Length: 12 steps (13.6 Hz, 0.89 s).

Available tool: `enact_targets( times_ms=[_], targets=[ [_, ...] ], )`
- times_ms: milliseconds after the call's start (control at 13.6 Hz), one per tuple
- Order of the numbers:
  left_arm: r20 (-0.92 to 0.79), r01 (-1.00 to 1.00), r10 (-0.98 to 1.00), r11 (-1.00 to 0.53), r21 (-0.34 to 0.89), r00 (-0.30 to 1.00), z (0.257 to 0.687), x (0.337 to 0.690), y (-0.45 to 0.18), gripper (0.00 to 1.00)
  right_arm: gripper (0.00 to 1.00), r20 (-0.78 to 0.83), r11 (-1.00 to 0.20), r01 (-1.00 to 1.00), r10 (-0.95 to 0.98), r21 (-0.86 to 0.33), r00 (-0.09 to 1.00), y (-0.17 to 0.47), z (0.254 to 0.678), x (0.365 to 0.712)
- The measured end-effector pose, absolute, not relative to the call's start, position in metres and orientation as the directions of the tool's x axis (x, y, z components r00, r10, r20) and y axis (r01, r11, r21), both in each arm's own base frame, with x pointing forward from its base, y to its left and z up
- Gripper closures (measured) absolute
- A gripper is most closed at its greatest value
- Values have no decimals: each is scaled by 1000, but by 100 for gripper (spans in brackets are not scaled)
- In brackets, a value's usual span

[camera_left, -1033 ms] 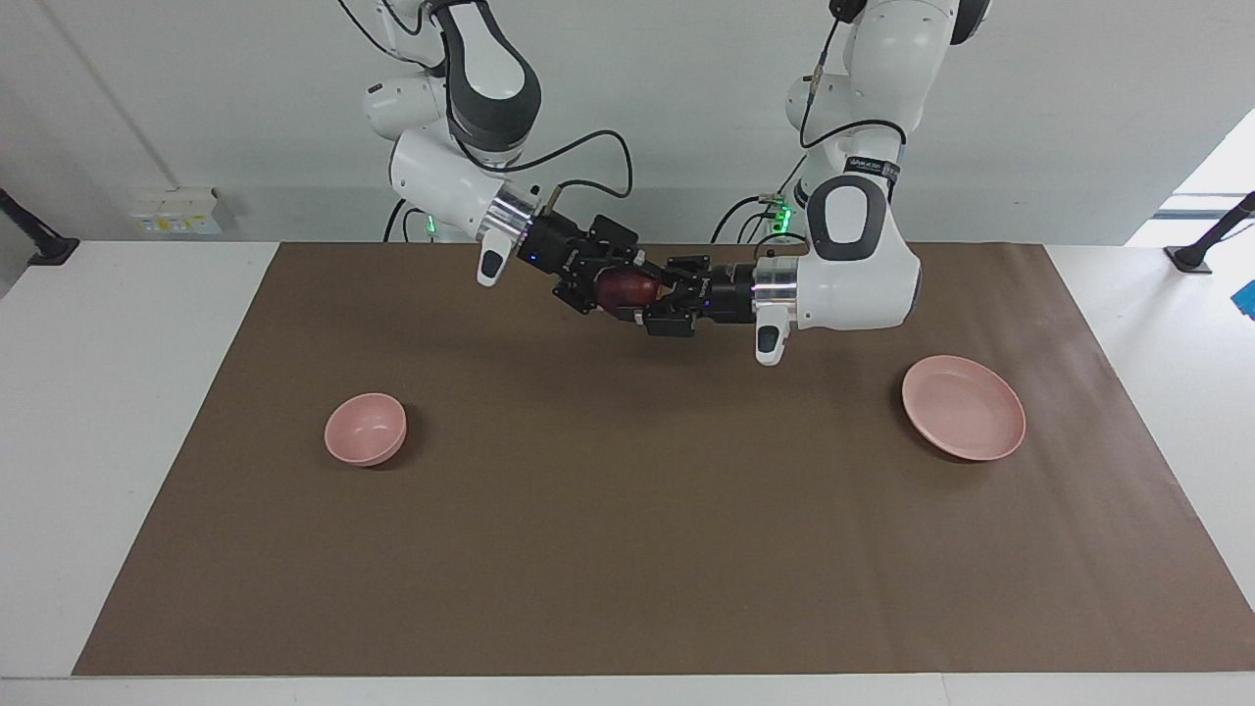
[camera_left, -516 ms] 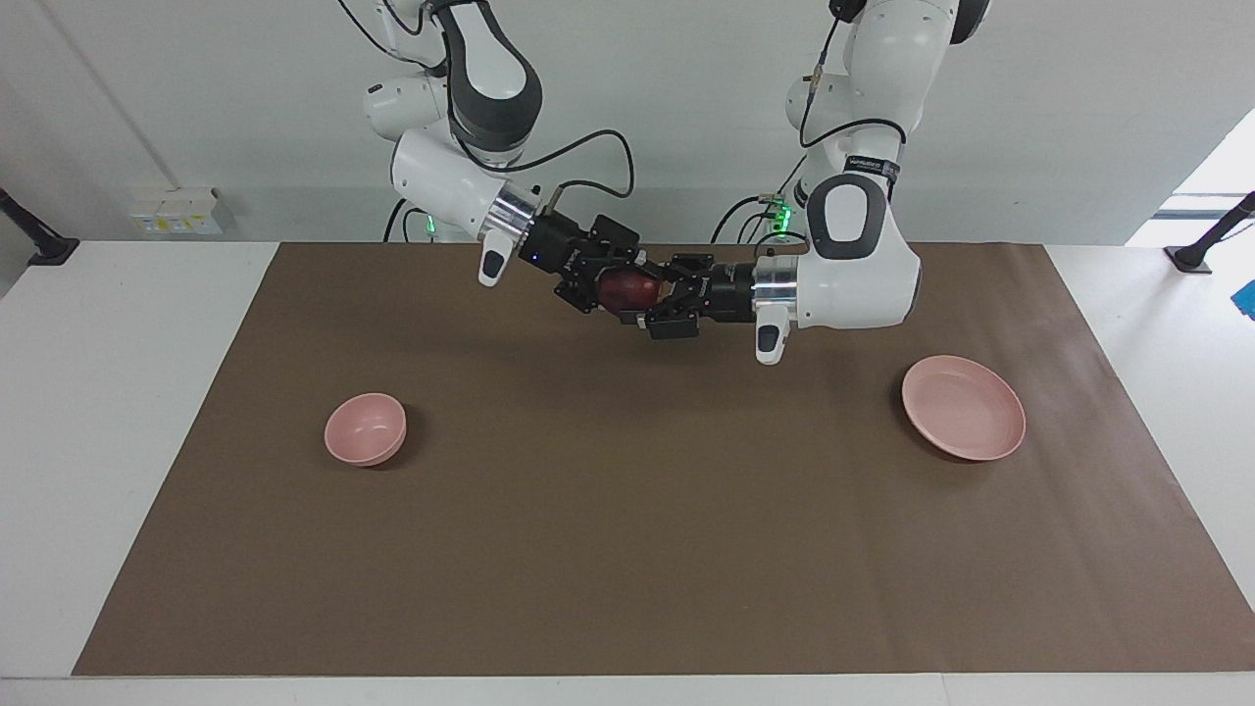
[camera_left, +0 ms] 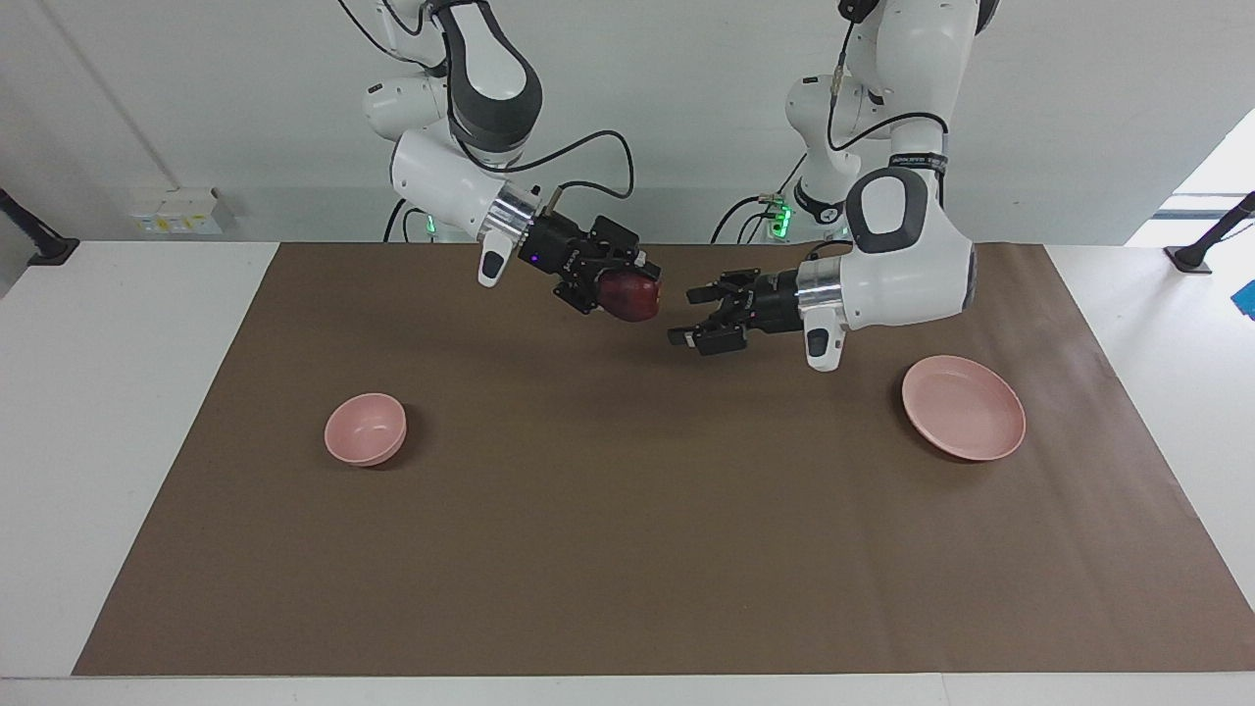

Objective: Move apple from plate to bowl

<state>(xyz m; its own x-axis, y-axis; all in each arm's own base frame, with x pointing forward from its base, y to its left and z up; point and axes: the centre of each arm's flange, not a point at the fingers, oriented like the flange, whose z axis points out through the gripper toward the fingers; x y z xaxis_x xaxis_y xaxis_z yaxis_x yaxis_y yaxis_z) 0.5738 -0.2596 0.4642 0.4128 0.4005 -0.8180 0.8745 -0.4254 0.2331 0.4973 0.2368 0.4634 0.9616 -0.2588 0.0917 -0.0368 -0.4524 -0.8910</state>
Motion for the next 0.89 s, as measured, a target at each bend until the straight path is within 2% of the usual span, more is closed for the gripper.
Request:
enact_targets(
  times_ms=[221, 443, 590, 885],
  targets=[
    [-663, 814, 521, -528, 244, 537, 481, 580, -229, 0, 12, 142, -557, -1, -214, -831, 966, 207, 454, 511],
    [-470, 735, 588, -637, 232, 658, 508, 573, -212, 0, 12, 163, -735, 50, -83, -677, 983, 144, 434, 531],
    [-355, 638, 544, -730, 246, 760, 518, 573, -199, 0, 12, 163, -827, 93, 2, -555, 987, 103, 425, 543],
    [-158, 339, 310, -917, 210, 938, 523, 577, -167, 0, 12, 155, -926, 199, 157, -319, 975, 60, 416, 554]
  ],
)
